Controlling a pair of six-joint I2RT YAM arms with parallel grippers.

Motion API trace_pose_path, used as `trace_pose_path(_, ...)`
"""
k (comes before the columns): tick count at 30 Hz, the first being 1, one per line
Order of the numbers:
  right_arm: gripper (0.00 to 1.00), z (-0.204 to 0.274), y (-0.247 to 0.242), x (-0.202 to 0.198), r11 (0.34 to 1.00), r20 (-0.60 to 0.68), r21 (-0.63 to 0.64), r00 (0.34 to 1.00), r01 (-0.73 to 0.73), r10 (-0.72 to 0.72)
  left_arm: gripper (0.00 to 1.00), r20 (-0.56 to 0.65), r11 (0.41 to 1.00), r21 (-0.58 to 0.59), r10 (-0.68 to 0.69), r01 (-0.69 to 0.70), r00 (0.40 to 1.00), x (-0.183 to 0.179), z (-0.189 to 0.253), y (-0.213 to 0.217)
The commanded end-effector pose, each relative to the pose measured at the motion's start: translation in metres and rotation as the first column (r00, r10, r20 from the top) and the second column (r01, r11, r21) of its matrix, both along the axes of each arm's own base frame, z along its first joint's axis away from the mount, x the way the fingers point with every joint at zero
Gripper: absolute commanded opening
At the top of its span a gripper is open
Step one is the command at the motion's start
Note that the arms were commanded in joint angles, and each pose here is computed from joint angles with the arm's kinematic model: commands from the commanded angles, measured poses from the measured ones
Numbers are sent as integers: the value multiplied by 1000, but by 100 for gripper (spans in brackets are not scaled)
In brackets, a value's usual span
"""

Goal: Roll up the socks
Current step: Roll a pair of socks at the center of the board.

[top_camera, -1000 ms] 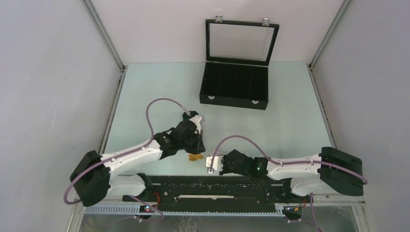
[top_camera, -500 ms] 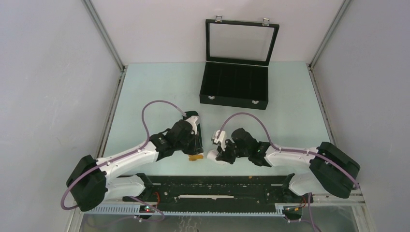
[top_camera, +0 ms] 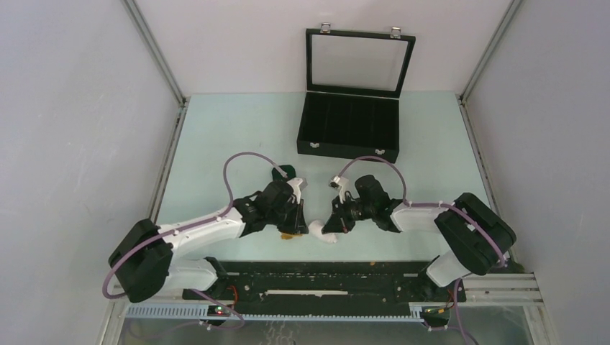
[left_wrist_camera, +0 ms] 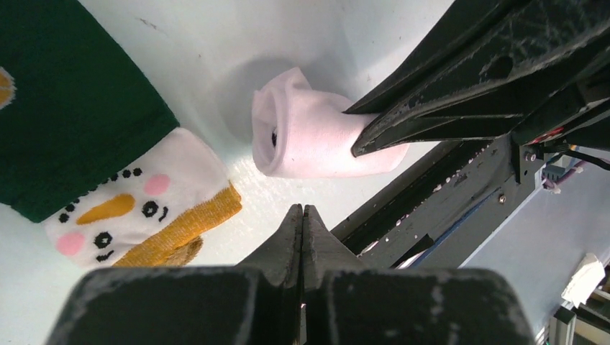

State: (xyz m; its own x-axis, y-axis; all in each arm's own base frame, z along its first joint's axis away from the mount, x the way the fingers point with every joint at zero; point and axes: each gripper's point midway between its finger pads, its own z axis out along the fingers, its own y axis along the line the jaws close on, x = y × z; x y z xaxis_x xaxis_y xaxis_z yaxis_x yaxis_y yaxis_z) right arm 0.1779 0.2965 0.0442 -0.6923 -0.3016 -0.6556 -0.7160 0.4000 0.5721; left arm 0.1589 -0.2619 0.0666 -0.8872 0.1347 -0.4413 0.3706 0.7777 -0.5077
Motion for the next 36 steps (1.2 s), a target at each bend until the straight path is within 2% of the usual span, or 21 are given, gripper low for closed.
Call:
trace_pose_path(1,0,-9,-6,-7,1000,-167,-6,986,28,-29,0,41,996,-88,-23,27,999,13,27,-27)
trace_pose_path(9,0,-20,-9,-10,999,-230,-15,973,32,-34,0,49,996,-85,-23,27,999,29,28,-44)
trace_pose_path(19,0,-21,-10,-3,998,-244,-19,967,67,-69,0,-2,999,-26,-42,42,999,25,6,-41)
trace_pose_path(26,15,-18,-11,5,994,-216,-29,970,106,-110,0,-32,998,15,-58,59,998,17,-11,-37)
trace_pose_path(32,36,9,-10,17,990,-115,10,984,138,-136,0,-43,997,44,-57,59,997,16,-21,-35)
trace_pose_path(36,42,33,-11,23,987,-19,44,988,151,-151,0,-48,997,45,-59,61,997,16,-25,-36)
